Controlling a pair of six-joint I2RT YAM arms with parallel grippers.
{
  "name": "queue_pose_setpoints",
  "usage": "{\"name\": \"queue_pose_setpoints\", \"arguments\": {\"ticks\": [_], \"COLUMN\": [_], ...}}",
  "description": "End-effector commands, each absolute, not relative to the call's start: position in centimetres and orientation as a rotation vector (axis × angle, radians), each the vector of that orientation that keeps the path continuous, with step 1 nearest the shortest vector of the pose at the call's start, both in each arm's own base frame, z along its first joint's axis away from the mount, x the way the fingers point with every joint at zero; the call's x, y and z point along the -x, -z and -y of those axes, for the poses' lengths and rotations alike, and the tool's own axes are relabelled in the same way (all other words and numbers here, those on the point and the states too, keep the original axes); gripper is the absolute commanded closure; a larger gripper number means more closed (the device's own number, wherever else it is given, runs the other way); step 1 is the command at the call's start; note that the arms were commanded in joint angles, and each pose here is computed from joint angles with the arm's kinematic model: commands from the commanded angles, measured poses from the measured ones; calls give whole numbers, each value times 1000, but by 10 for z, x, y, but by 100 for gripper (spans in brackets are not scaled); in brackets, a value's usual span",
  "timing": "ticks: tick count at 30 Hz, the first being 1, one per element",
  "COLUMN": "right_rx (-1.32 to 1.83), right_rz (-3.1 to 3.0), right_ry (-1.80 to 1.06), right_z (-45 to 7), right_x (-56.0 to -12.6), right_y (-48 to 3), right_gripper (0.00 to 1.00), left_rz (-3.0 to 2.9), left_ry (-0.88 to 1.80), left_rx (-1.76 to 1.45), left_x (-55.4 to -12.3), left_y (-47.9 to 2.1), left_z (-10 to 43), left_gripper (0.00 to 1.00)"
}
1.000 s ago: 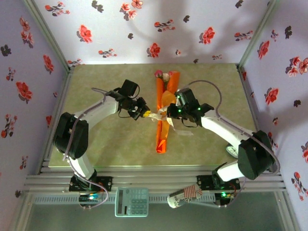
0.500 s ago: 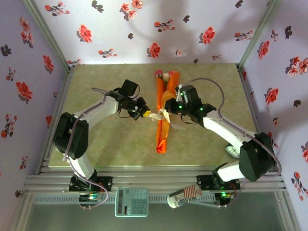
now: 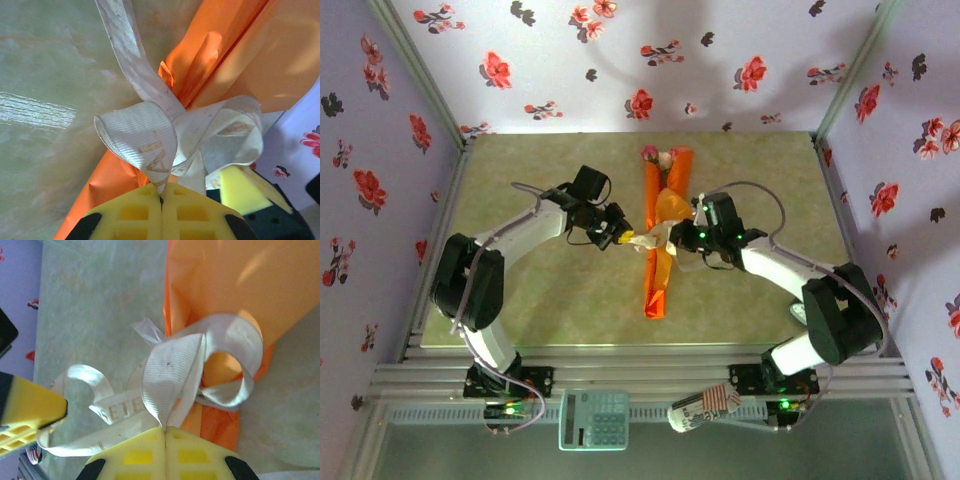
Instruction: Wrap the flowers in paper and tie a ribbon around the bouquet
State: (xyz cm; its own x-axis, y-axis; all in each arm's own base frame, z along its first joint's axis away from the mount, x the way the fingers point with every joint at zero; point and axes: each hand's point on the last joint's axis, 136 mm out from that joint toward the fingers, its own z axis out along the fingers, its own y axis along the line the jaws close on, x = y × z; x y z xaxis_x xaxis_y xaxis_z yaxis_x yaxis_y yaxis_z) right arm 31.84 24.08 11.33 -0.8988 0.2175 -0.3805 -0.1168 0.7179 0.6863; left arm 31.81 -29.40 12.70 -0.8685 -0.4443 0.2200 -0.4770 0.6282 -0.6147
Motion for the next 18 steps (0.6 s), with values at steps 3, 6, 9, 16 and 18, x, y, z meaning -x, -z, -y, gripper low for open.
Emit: {"name": "queue_pose_setpoints", "arguments": {"ticks": [3, 6, 9, 16, 18], "right_rx": [-66, -77, -97, -134, -155], "right_rz": [-2471, -2492, -2497, -2524, -2520], "right_ry": [-1086, -1080, -1064, -1026, -1014], "right_z": [-239, -238, -234, -226, -222], "right_x": [-305, -301, -300, -290, -289], "right_y": [-109, -101, -99, -100, -103], "right_gripper": [100, 100, 100, 100, 100], "left_rz": [2785, 2787, 2786, 2795, 2799], "left_ry": [-1051, -1050, -1042, -1008, -1000], "left_rx": [-784, -783, -783, -786, -788], "left_x": [-317, -317, -316, -311, -310], "left_y": [-121, -121, -120, -118, -118], "left_z": [298, 298, 297, 293, 291], "left_gripper": [100, 100, 100, 100, 100]}}
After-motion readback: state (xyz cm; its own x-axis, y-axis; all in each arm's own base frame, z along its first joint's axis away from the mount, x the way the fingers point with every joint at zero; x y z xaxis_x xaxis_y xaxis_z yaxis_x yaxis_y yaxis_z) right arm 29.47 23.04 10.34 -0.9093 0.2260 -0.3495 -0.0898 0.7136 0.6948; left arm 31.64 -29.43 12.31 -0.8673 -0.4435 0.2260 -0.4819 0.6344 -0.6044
